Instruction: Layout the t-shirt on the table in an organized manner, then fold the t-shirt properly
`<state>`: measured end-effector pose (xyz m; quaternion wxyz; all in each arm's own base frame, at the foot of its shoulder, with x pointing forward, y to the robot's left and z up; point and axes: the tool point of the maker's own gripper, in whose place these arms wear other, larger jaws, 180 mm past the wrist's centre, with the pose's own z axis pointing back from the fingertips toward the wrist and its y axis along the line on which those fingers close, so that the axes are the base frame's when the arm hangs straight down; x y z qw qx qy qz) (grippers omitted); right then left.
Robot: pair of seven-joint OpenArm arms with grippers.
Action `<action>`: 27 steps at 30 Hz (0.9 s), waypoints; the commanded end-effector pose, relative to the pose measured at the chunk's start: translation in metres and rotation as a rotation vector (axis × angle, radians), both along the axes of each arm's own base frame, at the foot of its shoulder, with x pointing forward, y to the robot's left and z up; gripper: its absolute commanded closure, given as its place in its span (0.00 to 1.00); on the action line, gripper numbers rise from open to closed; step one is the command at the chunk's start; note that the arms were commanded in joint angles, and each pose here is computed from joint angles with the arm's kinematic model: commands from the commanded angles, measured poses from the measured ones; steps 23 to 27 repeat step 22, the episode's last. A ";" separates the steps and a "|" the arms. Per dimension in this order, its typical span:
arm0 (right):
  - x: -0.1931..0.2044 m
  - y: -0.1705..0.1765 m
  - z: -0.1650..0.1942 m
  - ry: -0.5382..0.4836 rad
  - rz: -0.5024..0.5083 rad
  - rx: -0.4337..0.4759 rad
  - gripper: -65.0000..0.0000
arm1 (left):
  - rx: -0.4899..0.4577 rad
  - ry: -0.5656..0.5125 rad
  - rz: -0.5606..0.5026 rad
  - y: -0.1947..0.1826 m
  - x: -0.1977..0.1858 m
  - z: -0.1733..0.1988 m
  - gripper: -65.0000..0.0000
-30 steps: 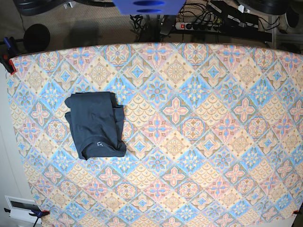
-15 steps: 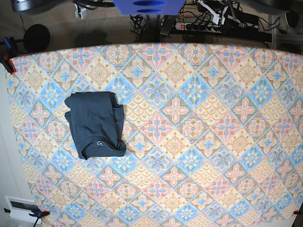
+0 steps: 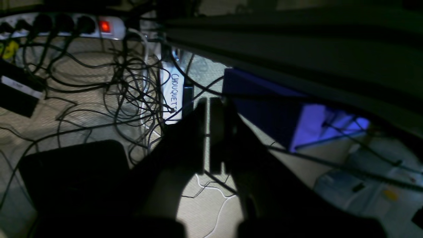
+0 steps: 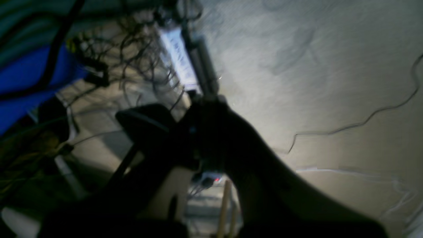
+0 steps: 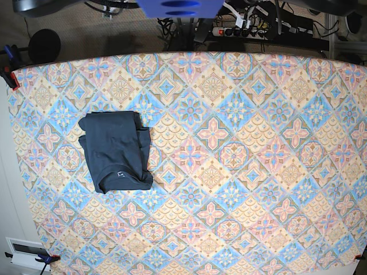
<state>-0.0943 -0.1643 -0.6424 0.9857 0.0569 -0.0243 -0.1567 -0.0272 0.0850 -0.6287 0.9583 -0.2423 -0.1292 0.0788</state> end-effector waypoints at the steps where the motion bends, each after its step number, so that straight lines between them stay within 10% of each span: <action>1: -0.004 -0.005 0.001 -0.001 -0.002 -0.017 1.00 | -0.015 -0.001 0.003 -0.003 -0.002 0.002 0.99; 10: 0.056 0.037 -0.007 -0.093 -0.031 0.042 1.00 | 0.153 0.007 0.000 0.008 -0.003 -0.012 0.99; 27: 0.095 0.042 -0.008 -0.150 -0.032 0.050 1.00 | 0.143 -0.030 0.000 0.001 0.023 -0.012 0.99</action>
